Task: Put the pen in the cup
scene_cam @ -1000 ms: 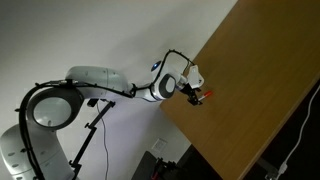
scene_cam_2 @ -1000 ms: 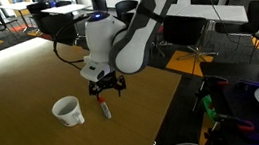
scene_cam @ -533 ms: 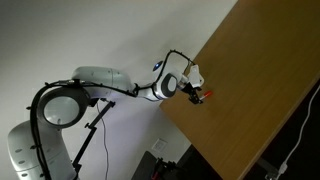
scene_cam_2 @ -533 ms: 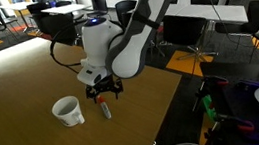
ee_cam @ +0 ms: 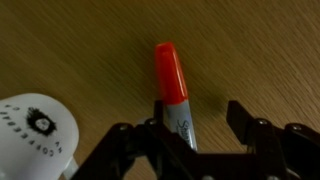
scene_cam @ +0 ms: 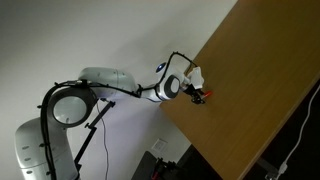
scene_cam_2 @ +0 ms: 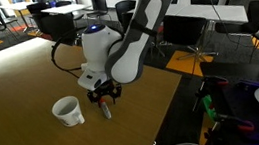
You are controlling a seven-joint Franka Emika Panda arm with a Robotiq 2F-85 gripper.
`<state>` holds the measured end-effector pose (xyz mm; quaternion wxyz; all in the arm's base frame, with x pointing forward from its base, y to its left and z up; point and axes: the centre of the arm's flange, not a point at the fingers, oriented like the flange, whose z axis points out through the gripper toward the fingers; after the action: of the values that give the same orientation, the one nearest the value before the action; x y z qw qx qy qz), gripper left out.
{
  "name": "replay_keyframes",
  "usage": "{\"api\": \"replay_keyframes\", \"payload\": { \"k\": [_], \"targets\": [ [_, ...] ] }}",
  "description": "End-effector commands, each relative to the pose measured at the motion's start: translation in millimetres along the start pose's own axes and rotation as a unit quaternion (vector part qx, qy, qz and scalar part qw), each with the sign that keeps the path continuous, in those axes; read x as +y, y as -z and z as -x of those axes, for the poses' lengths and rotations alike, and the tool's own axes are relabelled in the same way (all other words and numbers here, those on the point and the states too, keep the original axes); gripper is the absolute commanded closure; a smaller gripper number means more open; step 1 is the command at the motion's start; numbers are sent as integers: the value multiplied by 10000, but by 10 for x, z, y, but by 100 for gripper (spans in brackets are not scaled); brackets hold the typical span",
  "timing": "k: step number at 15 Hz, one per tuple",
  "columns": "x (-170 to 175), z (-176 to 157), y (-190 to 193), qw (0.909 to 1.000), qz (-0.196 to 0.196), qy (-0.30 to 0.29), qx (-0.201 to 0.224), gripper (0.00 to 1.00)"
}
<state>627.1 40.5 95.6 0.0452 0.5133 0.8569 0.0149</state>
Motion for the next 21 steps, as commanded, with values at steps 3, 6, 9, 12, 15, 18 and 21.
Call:
{"api": "replay_keyframes", "payload": {
  "k": [3, 6, 9, 12, 15, 18, 21],
  "targets": [
    [99, 29, -3, 10000, -1, -43, -71, 78],
    [109, 53, 29, 10000, 21, -70, -62, 98],
    [3, 147, 176, 9997, 74, -233, 83, 94],
    [-152, 318, 353, 9986, 140, -463, 192, 94],
    [-285, 503, 540, 9966, 254, -702, 341, 94],
    [-365, 605, 714, 9940, 396, -827, 590, 94],
    [-384, 627, 872, 9910, 568, -827, 885, 94]
  ]
}}
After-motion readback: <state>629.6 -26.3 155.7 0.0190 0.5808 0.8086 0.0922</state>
